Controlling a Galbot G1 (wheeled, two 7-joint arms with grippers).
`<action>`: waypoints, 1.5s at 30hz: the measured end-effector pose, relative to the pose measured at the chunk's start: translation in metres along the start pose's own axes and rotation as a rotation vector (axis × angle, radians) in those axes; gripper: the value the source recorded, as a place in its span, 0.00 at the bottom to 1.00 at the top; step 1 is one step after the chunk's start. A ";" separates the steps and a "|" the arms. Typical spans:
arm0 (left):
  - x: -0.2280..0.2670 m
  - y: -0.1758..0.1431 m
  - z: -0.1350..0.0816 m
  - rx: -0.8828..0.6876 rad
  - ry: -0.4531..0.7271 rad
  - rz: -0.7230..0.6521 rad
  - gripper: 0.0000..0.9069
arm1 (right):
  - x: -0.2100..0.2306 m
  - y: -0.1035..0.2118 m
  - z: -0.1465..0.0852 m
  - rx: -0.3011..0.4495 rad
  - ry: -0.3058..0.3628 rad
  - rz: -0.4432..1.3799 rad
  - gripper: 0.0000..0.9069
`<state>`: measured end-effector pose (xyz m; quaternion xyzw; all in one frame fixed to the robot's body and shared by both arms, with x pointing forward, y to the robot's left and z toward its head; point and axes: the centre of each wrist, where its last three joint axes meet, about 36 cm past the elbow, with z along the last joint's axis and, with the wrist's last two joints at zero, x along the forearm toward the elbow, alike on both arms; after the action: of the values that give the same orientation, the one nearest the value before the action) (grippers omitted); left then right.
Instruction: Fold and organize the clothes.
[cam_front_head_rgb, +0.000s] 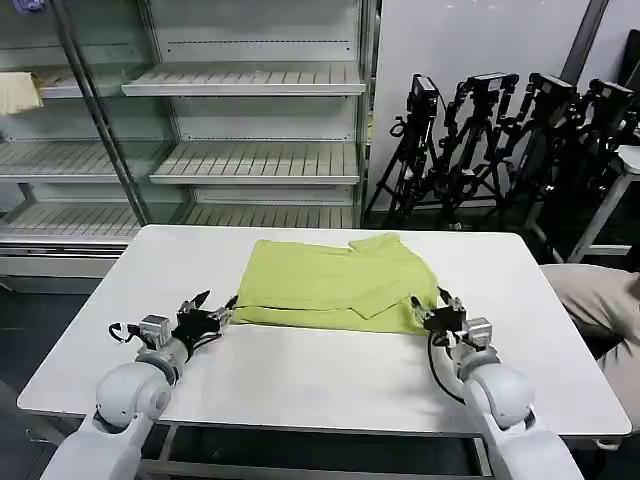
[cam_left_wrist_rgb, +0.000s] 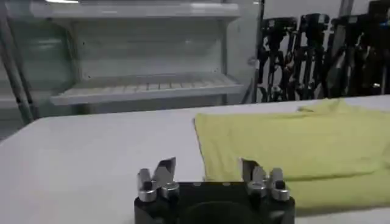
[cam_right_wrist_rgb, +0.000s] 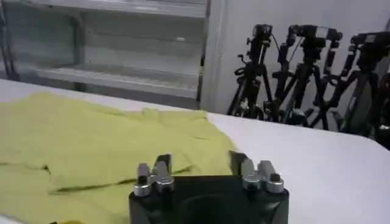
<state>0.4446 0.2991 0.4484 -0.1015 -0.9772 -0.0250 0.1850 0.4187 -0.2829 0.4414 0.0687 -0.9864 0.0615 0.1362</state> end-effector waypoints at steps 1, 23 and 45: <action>0.000 0.000 0.001 0.000 0.006 -0.001 1.00 | 0.005 0.000 0.001 -0.002 0.004 0.000 1.00; -0.003 -0.009 0.019 -0.030 0.088 -0.011 0.01 | 0.030 -0.002 0.023 -0.080 0.117 0.004 0.00; 0.021 -0.018 0.026 -0.045 0.091 -0.014 0.01 | 0.061 -0.003 0.022 -0.068 0.112 0.003 0.00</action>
<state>0.4128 0.2877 0.4318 -0.0977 -0.9676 -0.0529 0.2266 0.3554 -0.2958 0.4372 0.0590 -0.9789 0.0321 0.1932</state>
